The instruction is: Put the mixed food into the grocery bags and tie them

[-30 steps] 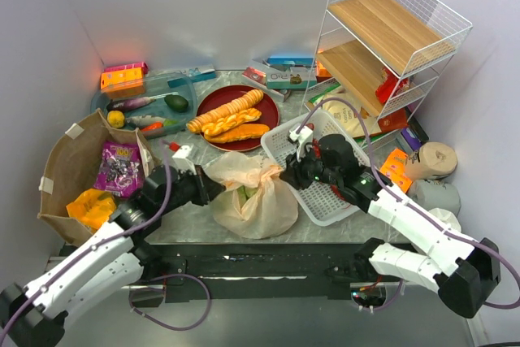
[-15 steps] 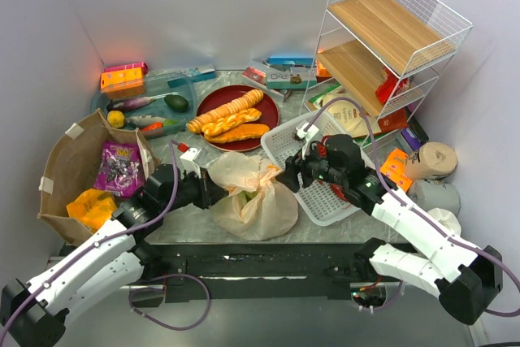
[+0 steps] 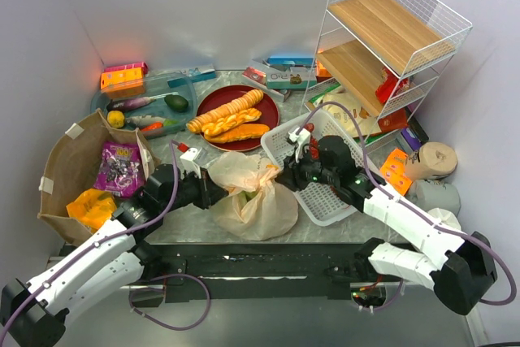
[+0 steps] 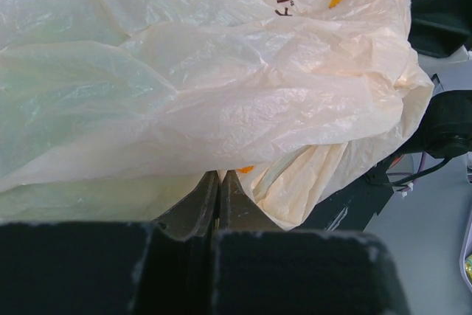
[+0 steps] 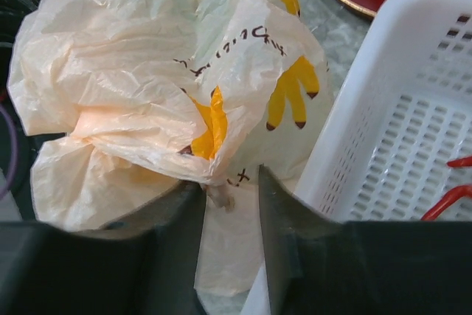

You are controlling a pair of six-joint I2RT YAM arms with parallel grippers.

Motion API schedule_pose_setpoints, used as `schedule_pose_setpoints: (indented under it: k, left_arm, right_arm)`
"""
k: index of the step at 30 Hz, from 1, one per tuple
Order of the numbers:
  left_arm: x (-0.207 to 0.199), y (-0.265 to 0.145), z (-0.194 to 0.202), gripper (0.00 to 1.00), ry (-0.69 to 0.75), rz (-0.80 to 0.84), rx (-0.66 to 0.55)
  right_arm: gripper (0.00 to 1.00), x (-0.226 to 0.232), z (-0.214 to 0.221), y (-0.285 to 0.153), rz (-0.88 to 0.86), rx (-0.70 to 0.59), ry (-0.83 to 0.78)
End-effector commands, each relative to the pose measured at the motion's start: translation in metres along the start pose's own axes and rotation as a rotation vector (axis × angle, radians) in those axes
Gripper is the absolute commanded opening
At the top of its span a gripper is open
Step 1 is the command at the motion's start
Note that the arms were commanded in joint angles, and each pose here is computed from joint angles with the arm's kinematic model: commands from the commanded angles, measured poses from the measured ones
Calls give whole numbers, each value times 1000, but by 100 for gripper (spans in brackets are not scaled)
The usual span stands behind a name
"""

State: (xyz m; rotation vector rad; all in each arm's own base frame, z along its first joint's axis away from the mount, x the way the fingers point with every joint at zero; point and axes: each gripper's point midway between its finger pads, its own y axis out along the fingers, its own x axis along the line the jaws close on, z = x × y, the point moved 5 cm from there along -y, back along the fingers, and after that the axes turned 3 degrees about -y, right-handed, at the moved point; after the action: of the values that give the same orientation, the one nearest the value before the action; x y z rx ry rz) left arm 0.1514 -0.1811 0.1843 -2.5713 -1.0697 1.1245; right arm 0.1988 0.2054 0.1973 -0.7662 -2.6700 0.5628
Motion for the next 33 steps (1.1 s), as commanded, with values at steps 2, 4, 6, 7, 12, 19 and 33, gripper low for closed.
schedule_pose_setpoints:
  k: [2, 4, 6, 7, 12, 19, 33]
  left_arm:
    - [-10, -3, -15, 1, 33, 33, -54]
    - [-8, -4, -16, 1, 27, 18, -60]
    - [-6, -5, -19, 1, 24, -7, -80]
    - [-6, -6, -21, 1, 24, -13, -90]
    - [-2, -7, -26, 1, 8, -56, -125]
    - [9, -8, -30, 1, -32, -148, -160]
    - [19, -18, -37, 1, -52, -231, -226]
  right_arm:
    - [17, 0, -19, 1, -15, -72, -28]
    - [2, 0, -16, -6, 11, -46, -18]
    - [0, 1, -14, -15, 33, -7, -2]
    - [0, 3, -16, -23, 46, -17, -3]
    - [0, 6, -13, -49, 114, 23, 38]
    - [0, -9, -13, -75, 312, 10, 60]
    - [0, -43, -20, -103, 631, 49, 5]
